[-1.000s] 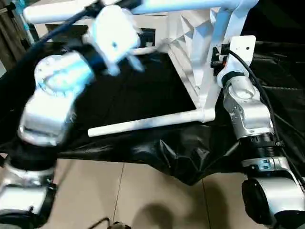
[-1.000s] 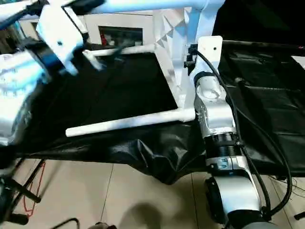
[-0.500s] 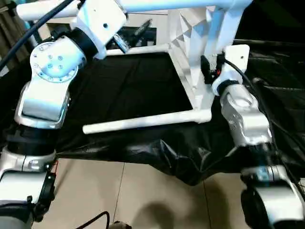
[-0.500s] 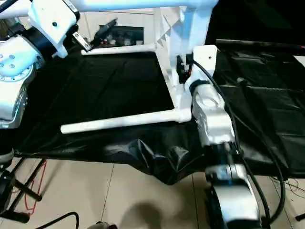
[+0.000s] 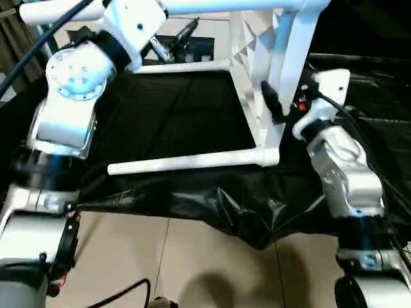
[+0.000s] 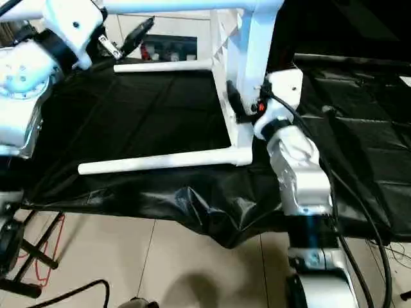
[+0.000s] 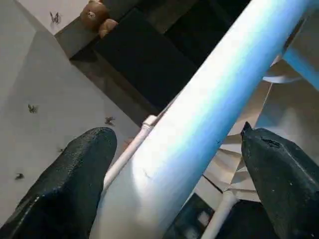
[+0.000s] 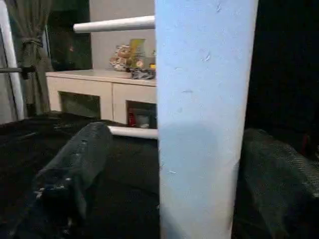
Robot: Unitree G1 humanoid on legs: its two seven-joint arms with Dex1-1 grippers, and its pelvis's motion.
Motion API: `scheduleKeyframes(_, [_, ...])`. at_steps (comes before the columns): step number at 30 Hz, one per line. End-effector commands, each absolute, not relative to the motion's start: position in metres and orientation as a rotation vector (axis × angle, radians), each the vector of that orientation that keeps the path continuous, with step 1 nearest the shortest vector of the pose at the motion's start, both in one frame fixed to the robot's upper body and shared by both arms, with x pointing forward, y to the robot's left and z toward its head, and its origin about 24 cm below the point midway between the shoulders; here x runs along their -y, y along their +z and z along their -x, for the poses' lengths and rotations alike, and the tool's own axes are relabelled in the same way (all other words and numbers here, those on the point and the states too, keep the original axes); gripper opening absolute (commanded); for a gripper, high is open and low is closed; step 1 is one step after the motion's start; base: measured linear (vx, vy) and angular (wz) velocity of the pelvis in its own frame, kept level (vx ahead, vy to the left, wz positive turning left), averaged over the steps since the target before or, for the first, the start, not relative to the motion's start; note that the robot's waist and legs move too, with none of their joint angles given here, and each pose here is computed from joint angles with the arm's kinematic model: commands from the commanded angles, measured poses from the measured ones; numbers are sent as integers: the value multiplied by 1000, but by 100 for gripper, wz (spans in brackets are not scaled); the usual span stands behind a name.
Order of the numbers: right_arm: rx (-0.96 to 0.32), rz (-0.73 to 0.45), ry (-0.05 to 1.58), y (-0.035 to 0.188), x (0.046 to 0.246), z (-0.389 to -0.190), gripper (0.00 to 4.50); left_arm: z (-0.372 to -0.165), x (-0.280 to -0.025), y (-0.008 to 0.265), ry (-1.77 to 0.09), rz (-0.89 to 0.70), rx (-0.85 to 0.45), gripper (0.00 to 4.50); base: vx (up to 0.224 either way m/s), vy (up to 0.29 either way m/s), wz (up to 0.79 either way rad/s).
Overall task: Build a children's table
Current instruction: Flip table
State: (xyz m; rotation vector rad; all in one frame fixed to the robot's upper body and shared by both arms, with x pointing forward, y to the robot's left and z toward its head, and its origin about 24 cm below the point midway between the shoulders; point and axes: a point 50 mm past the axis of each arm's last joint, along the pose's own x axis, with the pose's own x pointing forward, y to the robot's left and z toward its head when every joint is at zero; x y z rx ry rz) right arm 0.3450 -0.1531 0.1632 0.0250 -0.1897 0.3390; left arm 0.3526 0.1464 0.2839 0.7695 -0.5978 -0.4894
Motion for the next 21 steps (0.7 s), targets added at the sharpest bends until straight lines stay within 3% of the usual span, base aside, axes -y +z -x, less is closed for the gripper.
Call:
scheduleKeyframes(1, [193,-19,403,164,143,-341,443,-359,-145,274,-513,-841,541,450,0,0,0])
scheduleKeyframes(6, [189,29,432,165,140,-335,443,-365,-151,276,-428,-1195,564,450,0,0,0])
scheduleKeyframes(8, [190,49,471,167,140,-330,443,-367,-157,277,-387,-1265,557,450,0,0,0])
scheduleKeyframes(16, [204,67,686,175,139,-301,443,-373,-174,291,-227,-1289,573,450,0,0,0])
scheduleKeyframes(21, [179,115,820,175,141,-283,450,-375,-177,288,-238,-1284,549,402,0,0,0])
